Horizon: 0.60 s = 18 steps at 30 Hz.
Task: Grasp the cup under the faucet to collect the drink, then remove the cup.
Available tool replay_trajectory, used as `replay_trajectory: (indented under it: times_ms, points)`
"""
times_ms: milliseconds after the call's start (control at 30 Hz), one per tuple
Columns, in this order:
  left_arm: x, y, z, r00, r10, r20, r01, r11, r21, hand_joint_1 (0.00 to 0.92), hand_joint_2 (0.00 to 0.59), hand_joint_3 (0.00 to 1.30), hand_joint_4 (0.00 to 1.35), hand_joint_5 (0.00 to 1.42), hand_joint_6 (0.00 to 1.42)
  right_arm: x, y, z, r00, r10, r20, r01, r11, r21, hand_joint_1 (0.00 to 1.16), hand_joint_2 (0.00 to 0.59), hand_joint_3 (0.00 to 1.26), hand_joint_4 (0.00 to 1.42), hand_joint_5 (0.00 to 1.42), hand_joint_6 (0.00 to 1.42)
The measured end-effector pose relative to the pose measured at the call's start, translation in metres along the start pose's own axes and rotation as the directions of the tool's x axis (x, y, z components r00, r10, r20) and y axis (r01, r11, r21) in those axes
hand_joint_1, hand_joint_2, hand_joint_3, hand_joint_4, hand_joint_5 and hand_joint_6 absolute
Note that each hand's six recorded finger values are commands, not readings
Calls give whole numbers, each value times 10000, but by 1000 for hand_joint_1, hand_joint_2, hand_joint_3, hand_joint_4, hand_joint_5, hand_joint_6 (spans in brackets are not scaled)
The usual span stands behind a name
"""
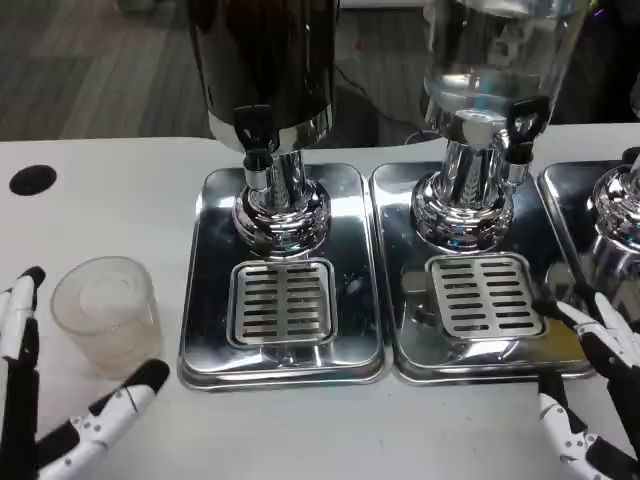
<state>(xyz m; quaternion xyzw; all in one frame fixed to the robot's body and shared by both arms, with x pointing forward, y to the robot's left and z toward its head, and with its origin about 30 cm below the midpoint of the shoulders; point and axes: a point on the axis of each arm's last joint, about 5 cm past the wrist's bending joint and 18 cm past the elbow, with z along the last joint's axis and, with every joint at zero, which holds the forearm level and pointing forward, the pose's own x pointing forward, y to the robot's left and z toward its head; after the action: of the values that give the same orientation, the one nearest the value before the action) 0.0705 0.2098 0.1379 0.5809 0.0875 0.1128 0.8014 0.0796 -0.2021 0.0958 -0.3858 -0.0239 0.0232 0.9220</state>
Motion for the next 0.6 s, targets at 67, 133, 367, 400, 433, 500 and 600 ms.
replay_trajectory:
  times_ms: [67, 133, 367, 400, 433, 500, 600]
  points:
    - [67, 21, -20, 9999, -40, -150, 41, 9999, 95, 0, 76, 57, 0, 122, 354, -2, -1, 3, 10000, -1, 33, 1, 10000, 9, 583, 519, 189, 0, 0, 0]
    - [149, 41, -24, 9997, -22, -253, 26, 9999, 129, 0, 76, 59, 0, 123, 355, -5, -2, 3, 10000, 11, 42, -11, 10000, 9, 583, 518, 192, 0, 0, 0]
    - [322, 68, -24, 9988, -172, -465, 181, 9997, 188, 0, 74, 61, 0, 129, 358, -23, -9, -2, 9999, 57, 96, -57, 10000, 54, 585, 515, 199, 0, 0, 0]
    - [340, 68, -25, 9984, -208, -528, 218, 9996, 181, 0, 74, 61, 0, 130, 358, -25, -12, -6, 9999, 59, 87, -60, 10000, 62, 586, 515, 201, 0, 0, 0]
    - [360, 65, -26, 9979, -247, -604, 258, 9995, 168, 0, 74, 61, 0, 132, 358, -28, -16, -13, 10000, 53, 74, -53, 9999, 94, 586, 516, 202, 0, 0, 0]
    - [393, 54, -25, 9971, -313, -696, 326, 9993, 177, 0, 72, 61, 0, 139, 377, -35, -20, -33, 10000, 64, 8, -64, 9999, 137, 586, 517, 204, 0, 0, 0]
    - [444, 38, -29, 9956, -407, -840, 440, 9983, 381, 0, 71, 61, 0, 144, 380, -51, -33, -53, 9999, 76, -72, -75, 9998, 160, 587, 518, 207, 0, 0, 0]
